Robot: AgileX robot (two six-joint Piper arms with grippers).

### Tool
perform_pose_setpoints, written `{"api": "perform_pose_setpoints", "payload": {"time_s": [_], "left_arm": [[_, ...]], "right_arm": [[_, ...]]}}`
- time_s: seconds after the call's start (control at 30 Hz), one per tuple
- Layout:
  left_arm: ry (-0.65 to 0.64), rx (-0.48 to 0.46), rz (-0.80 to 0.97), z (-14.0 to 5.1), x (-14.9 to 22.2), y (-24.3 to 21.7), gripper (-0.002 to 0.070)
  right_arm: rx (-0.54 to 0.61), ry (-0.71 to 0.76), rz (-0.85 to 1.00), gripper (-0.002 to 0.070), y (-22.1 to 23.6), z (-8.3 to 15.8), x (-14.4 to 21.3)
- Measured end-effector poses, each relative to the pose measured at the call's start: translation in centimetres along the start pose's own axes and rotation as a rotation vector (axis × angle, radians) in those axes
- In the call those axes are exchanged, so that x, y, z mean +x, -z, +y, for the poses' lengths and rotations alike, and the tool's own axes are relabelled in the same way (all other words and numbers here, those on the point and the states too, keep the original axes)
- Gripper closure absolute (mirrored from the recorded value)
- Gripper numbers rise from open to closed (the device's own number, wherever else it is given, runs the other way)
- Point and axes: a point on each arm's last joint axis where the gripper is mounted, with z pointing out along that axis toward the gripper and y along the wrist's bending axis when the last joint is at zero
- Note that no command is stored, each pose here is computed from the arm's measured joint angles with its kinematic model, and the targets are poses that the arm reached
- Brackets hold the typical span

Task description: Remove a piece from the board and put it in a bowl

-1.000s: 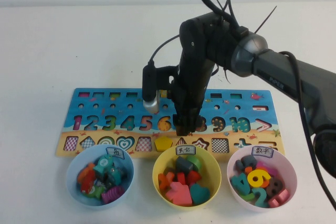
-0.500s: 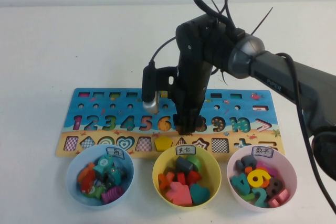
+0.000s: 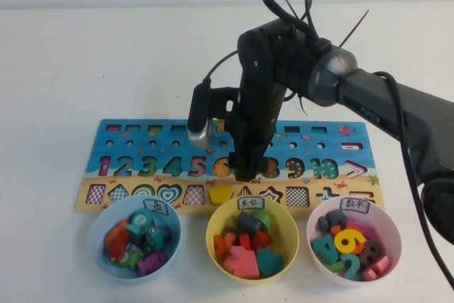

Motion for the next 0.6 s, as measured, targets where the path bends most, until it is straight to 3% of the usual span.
{"api": "perform_pose_setpoints", "payload": {"time_s": [0.33, 0.6], "left_arm": [[0.0, 0.0, 0.0, 0.0, 0.0, 0.0, 0.0678], [0.0, 0.0, 0.0, 0.0, 0.0, 0.0, 0.0678]], "right_arm": [[-0.011, -0.006, -0.008, 0.0206, -0.78, 0.0, -0.11], [-0.015, -0.009, -0.014, 0.0214, -1.0, 0.02, -0.17]]}}
